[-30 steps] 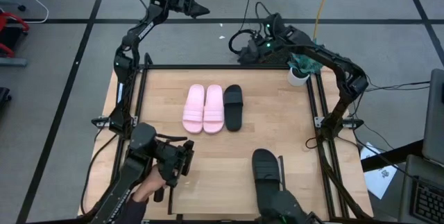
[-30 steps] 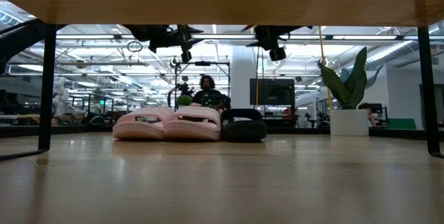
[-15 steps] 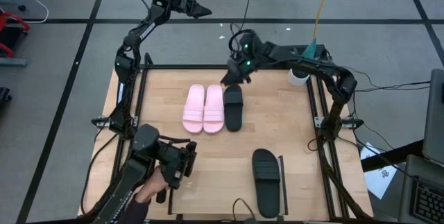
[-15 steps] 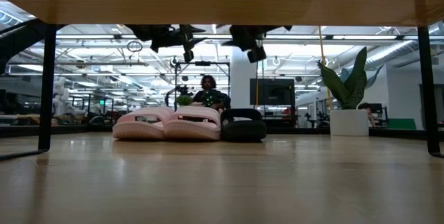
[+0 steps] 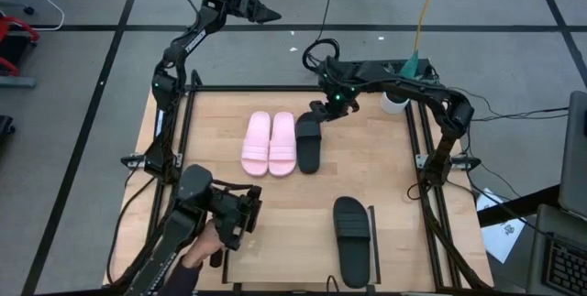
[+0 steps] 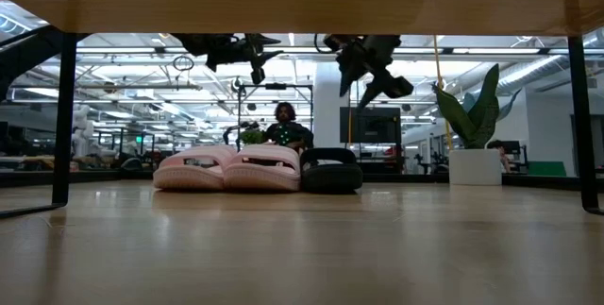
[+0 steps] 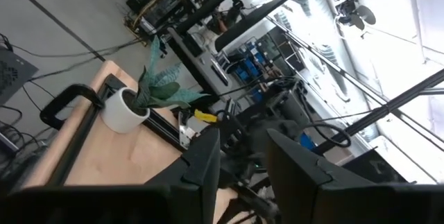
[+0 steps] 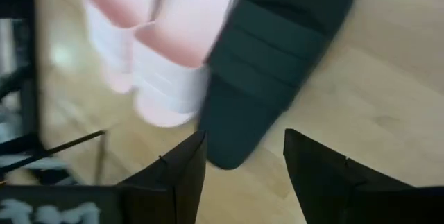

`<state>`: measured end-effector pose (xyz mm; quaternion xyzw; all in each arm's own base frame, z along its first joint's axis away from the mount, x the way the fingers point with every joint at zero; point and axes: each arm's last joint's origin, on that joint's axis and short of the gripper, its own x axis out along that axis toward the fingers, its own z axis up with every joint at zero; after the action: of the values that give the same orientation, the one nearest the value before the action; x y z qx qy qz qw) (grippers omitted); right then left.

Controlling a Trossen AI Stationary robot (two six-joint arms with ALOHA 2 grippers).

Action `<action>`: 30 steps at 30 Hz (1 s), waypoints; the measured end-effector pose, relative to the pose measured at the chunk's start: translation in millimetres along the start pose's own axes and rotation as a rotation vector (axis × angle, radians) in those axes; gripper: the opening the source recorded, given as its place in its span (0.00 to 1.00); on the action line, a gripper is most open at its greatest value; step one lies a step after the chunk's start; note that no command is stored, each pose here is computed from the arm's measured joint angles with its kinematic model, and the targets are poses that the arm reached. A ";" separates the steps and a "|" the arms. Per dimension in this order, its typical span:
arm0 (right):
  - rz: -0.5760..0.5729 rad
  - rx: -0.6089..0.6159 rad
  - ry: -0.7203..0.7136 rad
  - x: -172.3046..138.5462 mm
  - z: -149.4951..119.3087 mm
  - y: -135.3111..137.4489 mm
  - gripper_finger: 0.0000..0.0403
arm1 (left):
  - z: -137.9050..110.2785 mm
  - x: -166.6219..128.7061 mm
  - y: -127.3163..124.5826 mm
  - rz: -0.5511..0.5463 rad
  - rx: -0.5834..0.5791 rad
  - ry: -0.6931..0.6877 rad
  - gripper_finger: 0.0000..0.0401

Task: Pick and place slides into the shelf
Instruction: Put the black slipper on the shelf

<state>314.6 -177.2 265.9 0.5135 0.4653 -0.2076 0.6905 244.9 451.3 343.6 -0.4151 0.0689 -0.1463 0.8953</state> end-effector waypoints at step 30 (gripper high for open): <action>-0.293 -0.018 0.103 63.8 -25.8 12.6 0.46 | -1.4 16.4 -1.2 0.008 0.045 -0.008 0.28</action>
<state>343.9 -136.9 216.8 0.4440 0.5717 -0.2753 0.6326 259.8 444.4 343.6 -0.3950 0.0636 -0.1424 0.9054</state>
